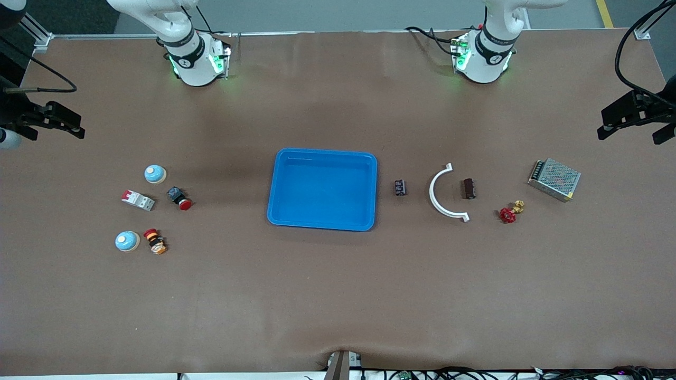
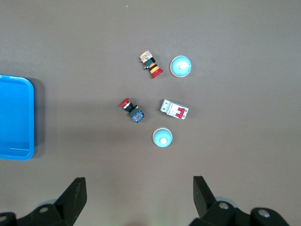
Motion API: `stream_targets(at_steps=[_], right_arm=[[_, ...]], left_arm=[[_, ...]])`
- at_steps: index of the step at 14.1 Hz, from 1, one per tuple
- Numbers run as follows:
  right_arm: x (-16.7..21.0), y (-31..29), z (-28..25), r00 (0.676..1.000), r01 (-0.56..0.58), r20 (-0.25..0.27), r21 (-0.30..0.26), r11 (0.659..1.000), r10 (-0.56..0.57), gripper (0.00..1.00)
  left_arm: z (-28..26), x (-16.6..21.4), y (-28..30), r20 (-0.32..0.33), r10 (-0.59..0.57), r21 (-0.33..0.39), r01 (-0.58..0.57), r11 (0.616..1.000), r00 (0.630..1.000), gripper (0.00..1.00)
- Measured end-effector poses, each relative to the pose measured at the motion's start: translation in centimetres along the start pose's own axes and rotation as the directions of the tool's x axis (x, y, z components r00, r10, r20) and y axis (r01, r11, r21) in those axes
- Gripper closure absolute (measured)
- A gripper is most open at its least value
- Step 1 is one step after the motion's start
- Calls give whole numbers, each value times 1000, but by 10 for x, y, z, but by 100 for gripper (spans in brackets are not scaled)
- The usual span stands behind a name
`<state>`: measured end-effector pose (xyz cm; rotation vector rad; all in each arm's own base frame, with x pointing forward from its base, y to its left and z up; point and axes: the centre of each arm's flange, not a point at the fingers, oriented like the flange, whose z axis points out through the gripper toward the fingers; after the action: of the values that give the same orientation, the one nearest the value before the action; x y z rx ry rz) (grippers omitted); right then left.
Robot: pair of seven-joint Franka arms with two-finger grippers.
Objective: Place electrolytic capacitor and blue bell in tray
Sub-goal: 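Reach the left gripper to the capacitor while the right gripper reaches the bell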
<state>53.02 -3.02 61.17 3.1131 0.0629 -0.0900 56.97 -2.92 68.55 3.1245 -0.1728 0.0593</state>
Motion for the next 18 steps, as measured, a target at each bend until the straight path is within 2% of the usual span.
stream_targets(at_steps=[6,8,13,16,18], right_arm=[[0,0,0,1000,0,0,0,1000,0,0],[0,0,0,1000,0,0,0,1000,0,0],[0,0,0,1000,1,0,0,1000,-1,0],[6,-1,3,1000,2,-13,-2,1000,-2,0],[22,-3,20,1000,7,-16,-6,1000,-7,0]], left_arm=[[2,0,0,5,1,0,-1,1000,1000,0],[16,1,0,30,-1,-2,1,1000,1000,0],[104,0,-4,12,11,-4,-11,1000,1000,0],[161,-21,-3,60,15,-11,-14,1000,998,0],[199,-30,-2,83,13,-18,-12,1000,996,0]])
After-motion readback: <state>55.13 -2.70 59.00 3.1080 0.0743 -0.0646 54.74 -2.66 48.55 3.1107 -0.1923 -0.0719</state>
